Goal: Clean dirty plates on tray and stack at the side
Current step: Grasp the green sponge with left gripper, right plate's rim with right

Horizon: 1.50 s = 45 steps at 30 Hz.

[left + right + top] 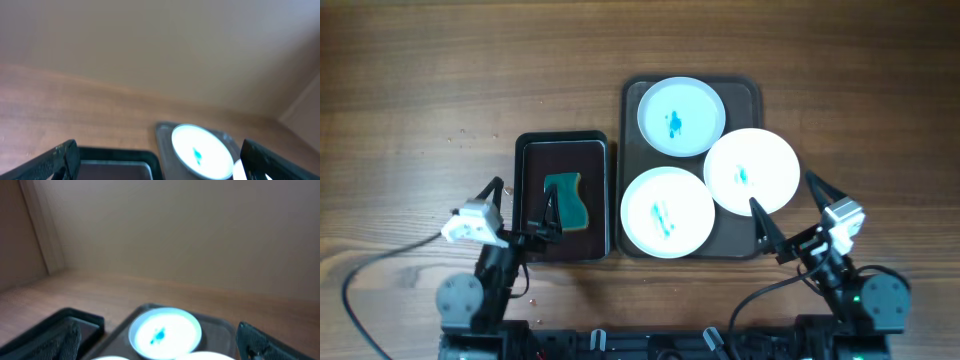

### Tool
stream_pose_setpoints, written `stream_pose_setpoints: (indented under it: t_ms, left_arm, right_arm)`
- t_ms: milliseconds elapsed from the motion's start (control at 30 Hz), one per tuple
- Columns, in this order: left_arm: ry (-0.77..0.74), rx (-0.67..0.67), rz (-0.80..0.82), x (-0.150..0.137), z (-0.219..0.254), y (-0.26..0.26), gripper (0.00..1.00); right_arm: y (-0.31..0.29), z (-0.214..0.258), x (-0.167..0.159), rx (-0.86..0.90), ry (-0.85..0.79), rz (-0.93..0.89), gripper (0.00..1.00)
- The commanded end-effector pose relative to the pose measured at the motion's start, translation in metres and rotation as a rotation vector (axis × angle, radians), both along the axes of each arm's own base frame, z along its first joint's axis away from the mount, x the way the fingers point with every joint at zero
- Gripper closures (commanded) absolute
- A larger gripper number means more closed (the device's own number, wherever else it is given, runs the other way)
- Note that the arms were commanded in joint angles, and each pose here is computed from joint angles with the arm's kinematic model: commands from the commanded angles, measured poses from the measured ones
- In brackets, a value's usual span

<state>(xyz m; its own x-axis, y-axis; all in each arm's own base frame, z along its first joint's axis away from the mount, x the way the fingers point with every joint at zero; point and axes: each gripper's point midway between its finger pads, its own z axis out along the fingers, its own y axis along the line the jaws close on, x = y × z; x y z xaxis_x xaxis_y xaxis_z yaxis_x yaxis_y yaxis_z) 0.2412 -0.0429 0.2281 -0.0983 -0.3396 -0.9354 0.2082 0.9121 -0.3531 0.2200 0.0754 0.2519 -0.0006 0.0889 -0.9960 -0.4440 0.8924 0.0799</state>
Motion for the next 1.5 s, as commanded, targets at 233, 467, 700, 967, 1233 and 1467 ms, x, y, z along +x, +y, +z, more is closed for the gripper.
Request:
stream_pose_setpoints:
  t_ms: [233, 467, 700, 967, 1233, 1467]
  left_arm:
    - [0.529, -0.001, -0.145, 0.043, 0.061, -0.027, 0.00]
    - [0.885, -0.006, -0.143, 0.063, 0.032, -0.028, 0.00]
    - [1.174, -0.050, -0.099, 0.053, -0.027, -0.027, 0.00]
    - [1.485, 0.033, 0.080, 0.024, -0.129, -0.020, 0.11]
    - [1.574, 0.155, 0.244, 0.015, -0.202, -0.015, 0.32]
    - [1.598, 0.135, 0.211, 0.027, -0.234, -0.026, 0.80]
  right_arm:
    - [0.004, 0.043, 0.038, -0.007, 0.530, 0.027, 0.00]
    - [0.009, 0.031, 0.067, 0.048, 0.834, 0.052, 0.00]
    - [0.028, -0.014, 0.068, 0.213, 1.133, 0.112, 0.11]
    - [0.046, -0.071, 0.037, 0.072, 1.310, 0.100, 0.30]
    - [0.073, -0.101, 0.013, -0.017, 1.389, 0.091, 0.35]
    - [0.074, -0.102, 0.017, -0.012, 1.379, 0.056, 0.35]
